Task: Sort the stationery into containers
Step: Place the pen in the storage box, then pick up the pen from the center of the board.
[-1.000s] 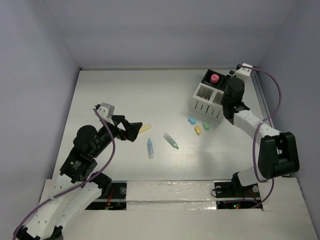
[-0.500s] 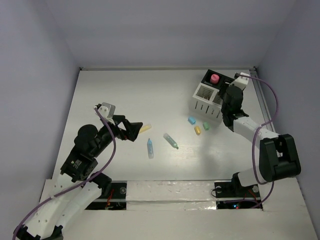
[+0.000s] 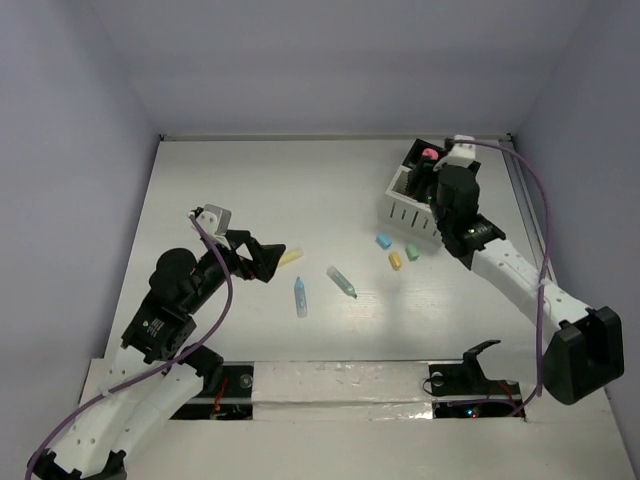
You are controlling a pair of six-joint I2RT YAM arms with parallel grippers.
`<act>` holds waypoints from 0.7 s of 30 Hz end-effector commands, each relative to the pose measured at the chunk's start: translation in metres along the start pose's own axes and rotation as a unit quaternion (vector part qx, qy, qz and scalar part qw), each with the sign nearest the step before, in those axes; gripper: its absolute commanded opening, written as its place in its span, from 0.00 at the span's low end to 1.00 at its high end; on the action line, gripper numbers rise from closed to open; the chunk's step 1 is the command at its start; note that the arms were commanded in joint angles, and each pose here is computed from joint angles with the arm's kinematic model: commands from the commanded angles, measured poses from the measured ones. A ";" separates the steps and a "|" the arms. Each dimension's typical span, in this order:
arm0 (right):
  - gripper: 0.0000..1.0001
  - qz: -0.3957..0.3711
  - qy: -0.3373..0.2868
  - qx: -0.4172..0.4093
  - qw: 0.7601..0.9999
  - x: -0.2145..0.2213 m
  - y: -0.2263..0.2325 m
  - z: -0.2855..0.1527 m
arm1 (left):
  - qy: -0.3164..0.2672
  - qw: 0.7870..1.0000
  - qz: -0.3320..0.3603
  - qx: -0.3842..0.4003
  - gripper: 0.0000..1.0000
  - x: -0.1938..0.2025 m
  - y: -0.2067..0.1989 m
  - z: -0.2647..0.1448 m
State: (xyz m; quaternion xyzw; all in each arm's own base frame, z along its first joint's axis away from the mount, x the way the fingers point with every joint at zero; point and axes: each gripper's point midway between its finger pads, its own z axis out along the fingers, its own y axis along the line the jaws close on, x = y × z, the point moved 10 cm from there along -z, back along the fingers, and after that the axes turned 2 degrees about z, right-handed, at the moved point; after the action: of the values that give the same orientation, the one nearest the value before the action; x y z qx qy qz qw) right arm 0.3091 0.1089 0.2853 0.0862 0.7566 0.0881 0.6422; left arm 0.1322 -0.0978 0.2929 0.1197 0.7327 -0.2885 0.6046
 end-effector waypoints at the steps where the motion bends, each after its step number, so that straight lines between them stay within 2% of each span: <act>1: 0.46 -0.006 0.162 -0.121 0.979 0.041 0.039 -0.040 | -0.018 1.000 0.003 -0.001 0.99 -0.010 -0.001 0.001; 3: 0.35 0.005 0.232 -0.149 0.961 0.064 0.047 -0.056 | -0.017 1.000 0.003 -0.001 0.99 -0.010 -0.001 0.002; 4: 0.27 0.009 0.274 -0.196 0.941 0.078 0.058 -0.069 | -0.016 1.000 0.003 -0.003 0.99 -0.009 0.000 0.003; 8: 0.27 0.003 0.372 -0.268 0.889 0.126 0.081 -0.106 | -0.016 1.000 0.002 -0.009 0.99 -0.009 0.000 0.003; 9: 0.29 0.003 0.386 -0.272 0.881 0.134 0.087 -0.111 | -0.017 1.000 0.002 -0.009 0.99 -0.010 0.000 0.003; 10: 0.40 0.001 0.396 -0.280 0.874 0.140 0.092 -0.115 | -0.018 1.000 0.002 -0.014 0.99 -0.010 0.002 0.003; 12: 0.51 0.004 0.416 -0.281 0.865 0.158 0.100 -0.116 | -0.017 1.000 0.002 -0.015 0.99 -0.010 0.002 0.003; 13: 0.62 0.008 0.423 -0.283 0.861 0.164 0.103 -0.117 | -0.016 1.000 0.001 -0.016 0.99 -0.009 0.002 0.004; 16: 0.75 0.030 0.439 -0.285 0.852 0.183 0.108 -0.114 | -0.013 1.000 0.001 -0.020 0.99 -0.008 0.003 0.004; 21: 0.82 0.053 0.457 -0.269 0.847 0.207 0.111 -0.110 | -0.015 1.000 0.000 -0.022 0.99 -0.008 0.003 0.003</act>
State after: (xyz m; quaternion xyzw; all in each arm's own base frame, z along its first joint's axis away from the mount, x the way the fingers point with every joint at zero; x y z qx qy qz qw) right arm 0.1666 0.2502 0.1311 -0.1220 0.9200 0.3079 0.2095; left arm 0.1374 -0.0963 0.2890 0.1072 0.7436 -0.2726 0.6010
